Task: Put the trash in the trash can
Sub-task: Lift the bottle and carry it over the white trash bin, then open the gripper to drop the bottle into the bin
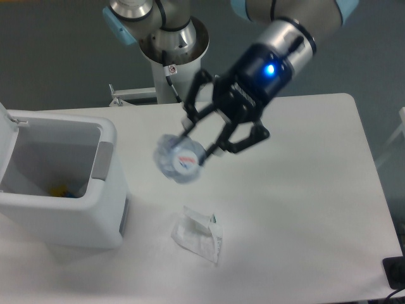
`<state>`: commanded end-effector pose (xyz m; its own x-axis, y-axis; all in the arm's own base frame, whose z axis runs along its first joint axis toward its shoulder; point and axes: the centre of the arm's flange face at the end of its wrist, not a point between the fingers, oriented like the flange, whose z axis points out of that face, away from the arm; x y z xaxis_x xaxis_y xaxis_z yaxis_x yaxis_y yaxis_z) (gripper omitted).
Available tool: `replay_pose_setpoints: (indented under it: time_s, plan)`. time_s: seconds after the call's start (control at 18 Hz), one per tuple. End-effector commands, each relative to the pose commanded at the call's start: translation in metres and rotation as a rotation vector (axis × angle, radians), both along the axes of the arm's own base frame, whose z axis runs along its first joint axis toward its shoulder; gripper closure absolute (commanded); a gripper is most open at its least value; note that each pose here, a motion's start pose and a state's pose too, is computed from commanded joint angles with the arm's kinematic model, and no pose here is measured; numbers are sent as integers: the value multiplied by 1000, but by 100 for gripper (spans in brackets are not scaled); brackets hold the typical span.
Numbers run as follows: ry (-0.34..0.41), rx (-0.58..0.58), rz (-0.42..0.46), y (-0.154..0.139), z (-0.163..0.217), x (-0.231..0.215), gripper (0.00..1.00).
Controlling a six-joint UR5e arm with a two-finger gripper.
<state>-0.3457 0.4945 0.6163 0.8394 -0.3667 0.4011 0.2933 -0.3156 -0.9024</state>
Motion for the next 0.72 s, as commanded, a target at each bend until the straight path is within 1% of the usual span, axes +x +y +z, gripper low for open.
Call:
replay_pose_setpoints:
  time_s: [0.11, 0.28, 0.39, 0.67, 0.72]
  plan:
    - [11, 9, -61, 19, 6, 31, 60]
    - [18, 12, -117, 38, 4, 59, 60]
    - [17, 8, -167, 57, -6, 80, 60]
    - [4, -14, -226, 92, -49, 96, 58]
    - [-2, -19, -228, 95, -54, 95, 57]
